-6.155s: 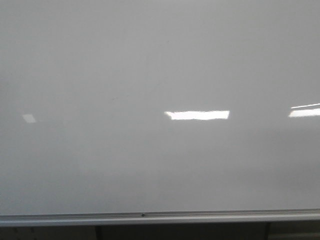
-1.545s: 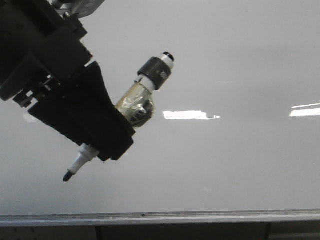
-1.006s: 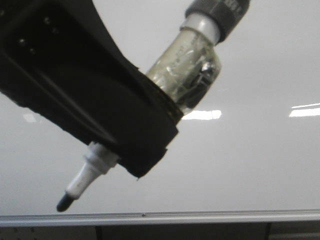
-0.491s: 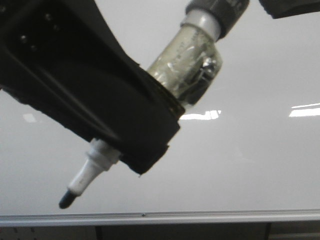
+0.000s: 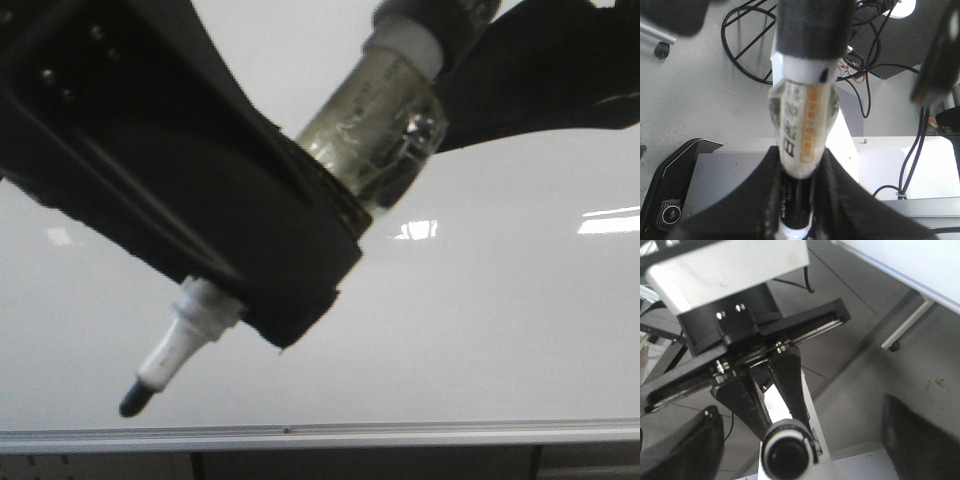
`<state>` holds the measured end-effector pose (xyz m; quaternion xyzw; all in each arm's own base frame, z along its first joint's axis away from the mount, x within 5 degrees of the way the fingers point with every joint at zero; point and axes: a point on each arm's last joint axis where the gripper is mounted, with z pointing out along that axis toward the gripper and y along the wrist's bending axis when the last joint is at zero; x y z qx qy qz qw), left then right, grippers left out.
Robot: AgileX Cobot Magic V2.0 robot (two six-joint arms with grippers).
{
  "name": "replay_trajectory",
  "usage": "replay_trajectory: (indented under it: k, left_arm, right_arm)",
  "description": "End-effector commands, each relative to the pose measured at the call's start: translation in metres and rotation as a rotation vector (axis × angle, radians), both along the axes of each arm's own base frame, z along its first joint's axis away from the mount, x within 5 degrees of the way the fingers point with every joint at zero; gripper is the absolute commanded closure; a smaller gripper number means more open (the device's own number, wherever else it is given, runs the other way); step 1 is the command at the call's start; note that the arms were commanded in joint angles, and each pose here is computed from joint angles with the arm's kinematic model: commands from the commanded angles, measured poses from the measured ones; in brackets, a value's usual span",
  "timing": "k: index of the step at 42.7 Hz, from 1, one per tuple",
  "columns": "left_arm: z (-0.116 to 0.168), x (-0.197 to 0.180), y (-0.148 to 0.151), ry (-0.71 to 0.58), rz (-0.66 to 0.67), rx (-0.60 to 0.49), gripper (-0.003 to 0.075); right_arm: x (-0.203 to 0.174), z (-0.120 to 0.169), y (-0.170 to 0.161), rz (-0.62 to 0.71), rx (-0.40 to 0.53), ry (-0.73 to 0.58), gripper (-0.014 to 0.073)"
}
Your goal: Write number 0 on whiteboard
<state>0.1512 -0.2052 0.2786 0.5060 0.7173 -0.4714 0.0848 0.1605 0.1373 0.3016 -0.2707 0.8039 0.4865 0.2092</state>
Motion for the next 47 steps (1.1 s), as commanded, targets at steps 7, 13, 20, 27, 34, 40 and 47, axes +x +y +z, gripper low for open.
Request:
replay_trajectory:
  k: [7, 13, 20, 27, 34, 40, 47]
  left_arm:
    - [0.0226, -0.009, -0.0012, 0.027, -0.042, -0.094, 0.0731]
    - [0.0226, -0.009, -0.0012, 0.027, -0.042, -0.094, 0.0731]
    - [0.0226, -0.0088, -0.0013, 0.026, -0.04, -0.094, 0.0731]
    - [0.0226, -0.0091, -0.0012, 0.013, -0.052, -0.101, 0.0718]
    - [0.0226, -0.0091, -0.0012, 0.013, -0.052, -0.101, 0.0504]
    - [0.0225, -0.0084, -0.0015, 0.008, -0.045, -0.101, 0.0168]
    - [0.0202, -0.0033, -0.0025, -0.033, -0.001, -0.088, 0.0025]
  right_arm:
    - [-0.0012, 0.0144, 0.0094, 0.018, 0.083, -0.011, 0.0058]
    - [-0.0027, 0.0145, 0.0096, 0.033, 0.085, -0.005, 0.0372]
    - [-0.0059, 0.014, 0.0095, 0.068, 0.079, 0.004, 0.0631]
    - [-0.0069, 0.0134, 0.0092, 0.079, 0.072, 0.005, 0.0663]
    - [-0.007, 0.0134, 0.0092, 0.08, 0.072, 0.006, 0.0663]
    - [-0.0069, 0.0132, 0.0092, 0.08, 0.07, 0.005, 0.0663]
    - [-0.0079, 0.0111, 0.0078, 0.091, 0.038, -0.01, 0.0663]
